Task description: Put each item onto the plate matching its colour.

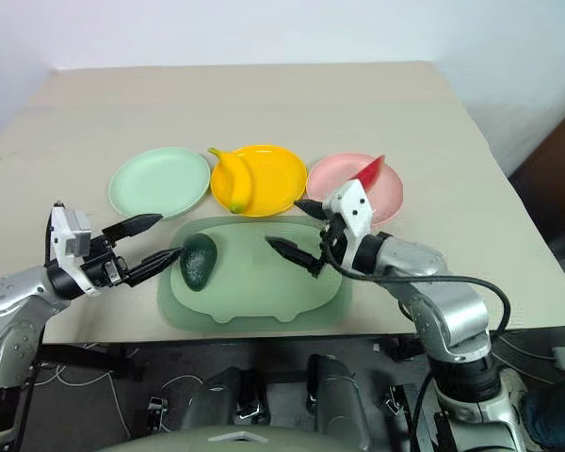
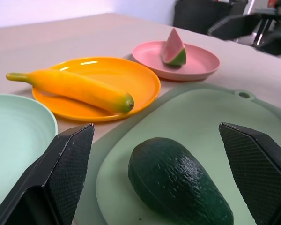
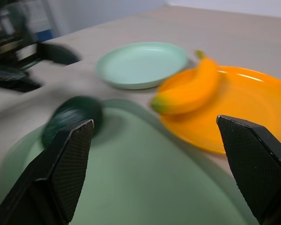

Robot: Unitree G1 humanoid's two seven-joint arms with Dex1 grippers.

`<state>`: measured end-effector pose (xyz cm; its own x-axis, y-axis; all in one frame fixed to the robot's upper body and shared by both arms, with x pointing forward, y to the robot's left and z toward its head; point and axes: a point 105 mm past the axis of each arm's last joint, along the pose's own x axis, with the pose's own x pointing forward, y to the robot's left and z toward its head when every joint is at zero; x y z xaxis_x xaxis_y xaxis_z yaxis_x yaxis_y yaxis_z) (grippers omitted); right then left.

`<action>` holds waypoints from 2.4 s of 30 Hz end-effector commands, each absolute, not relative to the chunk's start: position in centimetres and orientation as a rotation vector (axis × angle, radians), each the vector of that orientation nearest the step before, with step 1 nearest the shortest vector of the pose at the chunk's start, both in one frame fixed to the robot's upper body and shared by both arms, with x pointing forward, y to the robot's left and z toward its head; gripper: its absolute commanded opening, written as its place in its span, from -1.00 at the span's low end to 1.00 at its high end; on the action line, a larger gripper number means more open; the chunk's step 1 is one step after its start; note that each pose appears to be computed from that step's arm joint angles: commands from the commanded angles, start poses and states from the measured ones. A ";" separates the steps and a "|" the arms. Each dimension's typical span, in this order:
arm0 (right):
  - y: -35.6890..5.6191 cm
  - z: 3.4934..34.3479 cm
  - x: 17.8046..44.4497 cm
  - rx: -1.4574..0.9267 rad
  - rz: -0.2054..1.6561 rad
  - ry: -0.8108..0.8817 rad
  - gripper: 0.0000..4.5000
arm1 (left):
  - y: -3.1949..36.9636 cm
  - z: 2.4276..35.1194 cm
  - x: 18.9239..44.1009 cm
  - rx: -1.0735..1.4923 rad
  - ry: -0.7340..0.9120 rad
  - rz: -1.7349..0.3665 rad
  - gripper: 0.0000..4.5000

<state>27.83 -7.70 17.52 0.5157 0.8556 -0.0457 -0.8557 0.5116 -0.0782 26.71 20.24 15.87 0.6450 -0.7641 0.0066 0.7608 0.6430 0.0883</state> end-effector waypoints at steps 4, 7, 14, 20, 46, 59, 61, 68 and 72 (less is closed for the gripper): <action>-6.9 19.0 26.8 -0.175 1.090 -0.081 0.98 | 19.6 17.3 25.9 0.080 -0.073 -0.860 1.00; -6.7 19.7 26.9 -0.173 1.094 -0.094 0.98 | 19.1 17.1 25.7 0.044 -0.052 -0.836 1.00; -6.9 20.2 27.4 -0.185 1.081 -0.097 0.98 | 17.7 15.7 26.1 0.037 0.000 -0.740 1.00; -7.0 20.0 27.5 -0.190 1.071 -0.100 0.98 | 16.6 14.3 26.7 0.038 0.066 -0.701 1.00; -8.5 19.0 27.4 -0.208 0.977 -0.091 1.00 | 15.6 10.1 29.0 0.019 0.191 -0.767 -0.15; -8.4 18.8 27.3 -0.212 0.980 -0.098 1.00 | 17.1 12.5 27.6 0.031 0.174 -0.826 0.29; -8.5 18.8 27.4 -0.216 0.981 -0.098 1.00 | 17.3 13.0 27.2 0.036 0.177 -0.853 0.60; -9.0 18.5 27.4 -0.218 0.974 -0.094 1.00 | 17.6 13.8 28.0 0.129 0.154 -0.861 0.99; -8.9 18.5 27.3 -0.215 0.968 -0.096 1.00 | 16.8 13.4 28.8 0.153 0.145 -0.866 0.99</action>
